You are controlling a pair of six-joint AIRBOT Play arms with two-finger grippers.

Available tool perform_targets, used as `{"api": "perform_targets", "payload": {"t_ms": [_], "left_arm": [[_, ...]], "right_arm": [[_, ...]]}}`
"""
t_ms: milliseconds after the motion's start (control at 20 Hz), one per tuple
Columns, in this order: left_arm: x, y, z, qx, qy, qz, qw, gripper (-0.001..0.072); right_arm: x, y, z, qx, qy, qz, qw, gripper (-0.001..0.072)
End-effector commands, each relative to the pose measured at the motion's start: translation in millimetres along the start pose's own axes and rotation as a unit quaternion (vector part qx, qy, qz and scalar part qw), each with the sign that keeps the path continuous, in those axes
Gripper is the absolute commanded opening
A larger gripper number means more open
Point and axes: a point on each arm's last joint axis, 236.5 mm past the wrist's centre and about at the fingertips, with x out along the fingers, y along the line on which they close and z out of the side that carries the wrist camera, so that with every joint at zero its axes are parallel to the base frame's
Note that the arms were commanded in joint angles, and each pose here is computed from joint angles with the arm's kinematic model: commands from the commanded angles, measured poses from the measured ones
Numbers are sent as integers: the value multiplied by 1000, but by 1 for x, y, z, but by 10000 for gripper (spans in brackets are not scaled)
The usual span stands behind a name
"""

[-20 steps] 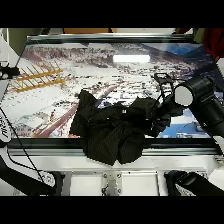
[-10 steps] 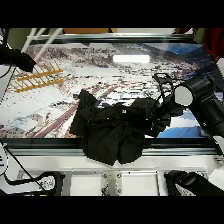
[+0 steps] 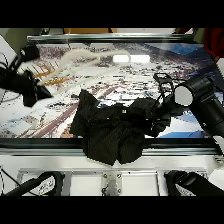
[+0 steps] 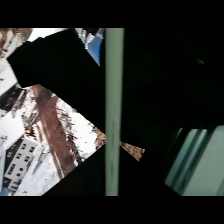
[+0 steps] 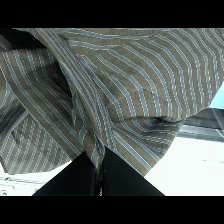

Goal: Fold the clothes and pants, and hang the long-sleeved shirts on hangers.

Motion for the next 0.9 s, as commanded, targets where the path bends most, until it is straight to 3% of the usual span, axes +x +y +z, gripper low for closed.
{"api": "perform_targets", "payload": {"t_ms": [0, 400, 850], "left_arm": [[36, -61, -39, 47, 7, -88, 995, 11], [85, -122, -93, 32, 68, -144, 987, 10], [153, -99, -50, 48, 34, -207, 977, 10]], "right_arm": [[0, 0, 0, 0, 1, 0, 1000, 17], [0, 0, 0, 0, 1, 0, 1000, 17], [0, 2, 1, 0, -1, 3, 1000, 17]]}}
